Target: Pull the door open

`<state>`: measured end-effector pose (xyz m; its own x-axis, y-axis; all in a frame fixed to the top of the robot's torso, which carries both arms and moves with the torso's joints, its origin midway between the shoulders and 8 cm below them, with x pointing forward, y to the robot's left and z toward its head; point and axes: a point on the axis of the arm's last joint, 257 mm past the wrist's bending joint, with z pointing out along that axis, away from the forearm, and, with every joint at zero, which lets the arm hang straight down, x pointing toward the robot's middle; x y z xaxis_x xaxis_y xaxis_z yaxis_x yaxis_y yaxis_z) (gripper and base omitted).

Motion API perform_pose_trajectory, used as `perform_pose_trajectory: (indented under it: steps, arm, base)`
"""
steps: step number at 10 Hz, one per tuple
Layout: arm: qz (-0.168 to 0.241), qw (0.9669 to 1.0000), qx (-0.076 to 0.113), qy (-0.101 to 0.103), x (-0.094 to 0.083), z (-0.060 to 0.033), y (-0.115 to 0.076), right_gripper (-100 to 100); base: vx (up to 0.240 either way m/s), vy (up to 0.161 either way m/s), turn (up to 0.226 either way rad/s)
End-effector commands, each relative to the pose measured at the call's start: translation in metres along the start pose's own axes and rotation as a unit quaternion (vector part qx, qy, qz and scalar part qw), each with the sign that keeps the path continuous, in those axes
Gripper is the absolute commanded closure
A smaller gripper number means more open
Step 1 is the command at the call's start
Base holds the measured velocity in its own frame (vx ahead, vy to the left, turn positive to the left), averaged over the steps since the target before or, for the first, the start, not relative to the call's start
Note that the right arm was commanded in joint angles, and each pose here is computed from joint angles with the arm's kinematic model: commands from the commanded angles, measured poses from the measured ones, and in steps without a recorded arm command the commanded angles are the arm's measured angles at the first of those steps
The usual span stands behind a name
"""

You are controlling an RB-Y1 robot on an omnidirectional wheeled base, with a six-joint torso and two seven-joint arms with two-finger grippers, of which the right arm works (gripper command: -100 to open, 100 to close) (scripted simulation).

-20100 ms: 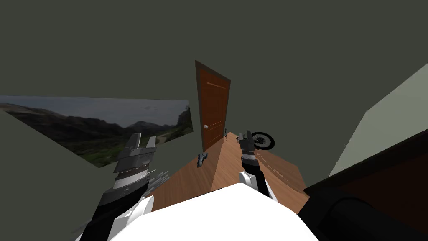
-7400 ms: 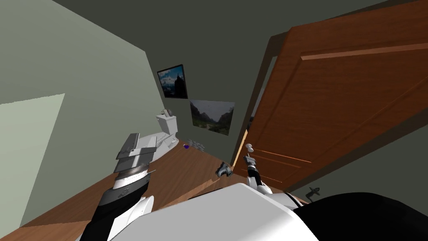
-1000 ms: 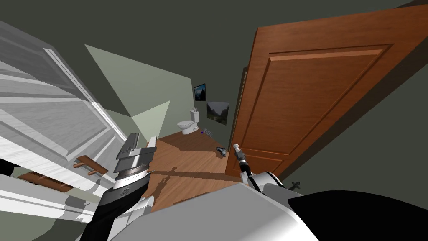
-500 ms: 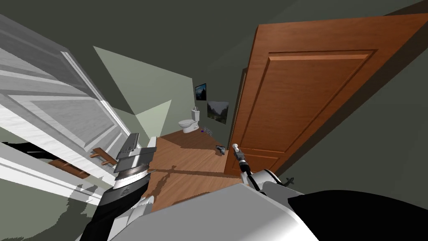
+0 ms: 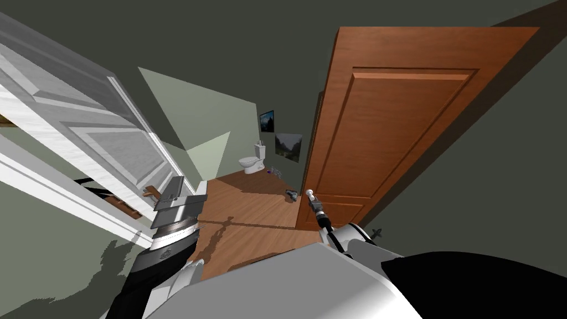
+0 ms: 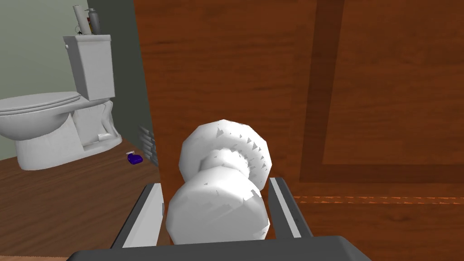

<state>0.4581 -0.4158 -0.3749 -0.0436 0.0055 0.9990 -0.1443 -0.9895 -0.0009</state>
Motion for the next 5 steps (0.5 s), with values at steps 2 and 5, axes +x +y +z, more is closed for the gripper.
perform_pose_trajectory:
  steps: [2,5]
  arm:
    - [0.001,0.9999,0.013,-0.006,-0.006,-0.0059,-0.005,100]
    - [0.0,0.9992,0.034,-0.02,-0.015,-0.0163,-0.012,100]
  base:
    - [-0.157,-0.019,0.021]
    - [-0.169,-0.023,0.021]
